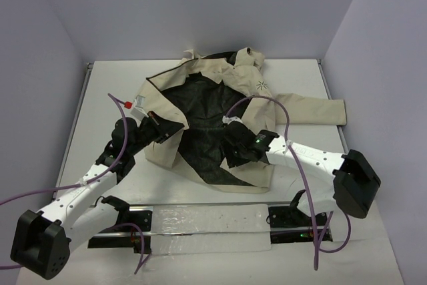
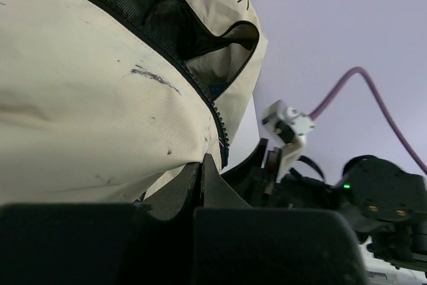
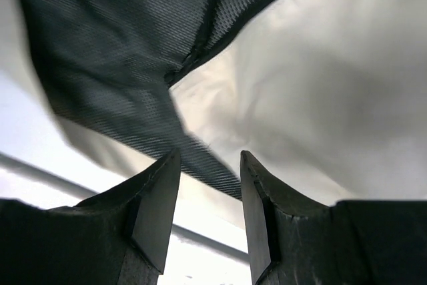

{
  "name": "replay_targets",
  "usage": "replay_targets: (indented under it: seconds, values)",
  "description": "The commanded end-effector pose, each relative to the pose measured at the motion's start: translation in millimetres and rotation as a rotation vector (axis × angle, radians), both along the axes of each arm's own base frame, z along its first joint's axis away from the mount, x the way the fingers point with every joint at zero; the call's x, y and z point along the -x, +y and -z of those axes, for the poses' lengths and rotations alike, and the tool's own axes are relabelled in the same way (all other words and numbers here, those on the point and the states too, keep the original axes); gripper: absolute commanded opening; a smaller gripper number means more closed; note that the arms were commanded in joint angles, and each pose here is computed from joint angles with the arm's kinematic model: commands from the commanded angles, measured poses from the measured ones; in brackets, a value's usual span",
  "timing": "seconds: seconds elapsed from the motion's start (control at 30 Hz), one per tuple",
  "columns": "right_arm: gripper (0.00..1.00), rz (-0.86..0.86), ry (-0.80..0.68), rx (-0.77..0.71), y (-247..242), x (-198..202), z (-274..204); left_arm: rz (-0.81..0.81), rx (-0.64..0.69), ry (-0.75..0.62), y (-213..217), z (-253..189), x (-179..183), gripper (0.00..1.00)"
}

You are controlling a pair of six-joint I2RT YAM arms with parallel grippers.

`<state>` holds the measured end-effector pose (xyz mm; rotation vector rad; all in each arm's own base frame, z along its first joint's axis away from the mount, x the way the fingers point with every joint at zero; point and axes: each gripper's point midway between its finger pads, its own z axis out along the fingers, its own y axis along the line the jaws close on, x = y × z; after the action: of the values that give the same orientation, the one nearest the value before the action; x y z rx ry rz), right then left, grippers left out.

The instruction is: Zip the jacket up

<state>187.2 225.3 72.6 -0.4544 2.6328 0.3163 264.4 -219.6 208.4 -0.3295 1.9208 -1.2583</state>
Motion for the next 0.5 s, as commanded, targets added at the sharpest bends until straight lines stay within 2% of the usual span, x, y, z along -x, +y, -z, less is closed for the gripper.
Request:
replay_targets:
  seconds: [0.0,0.17,0.3,0.47]
  values:
    - [0.49,-0.027,-0.08,-0.069,15.4,-8.6,-41.7,-0.009,0.015,-0.046,1.5,-15.0,-4.3,0.0]
    - [0.48,-0.065,-0.112,-0.091,37.1,-24.0,-49.6,-0.012,0.017,-0.05,2.2,-15.4,-3.5,0.0]
    - [0.48,-0.06,-0.133,-0.019,48.9,-49.3,-32.3,-0.014,0.012,-0.049,2.9,-15.6,-3.3,0.0]
    - [0.48,-0.04,-0.12,-0.021,63.0,-70.6,-16.7,-0.016,0.007,-0.05,4.2,-16.3,-1.8,0.0]
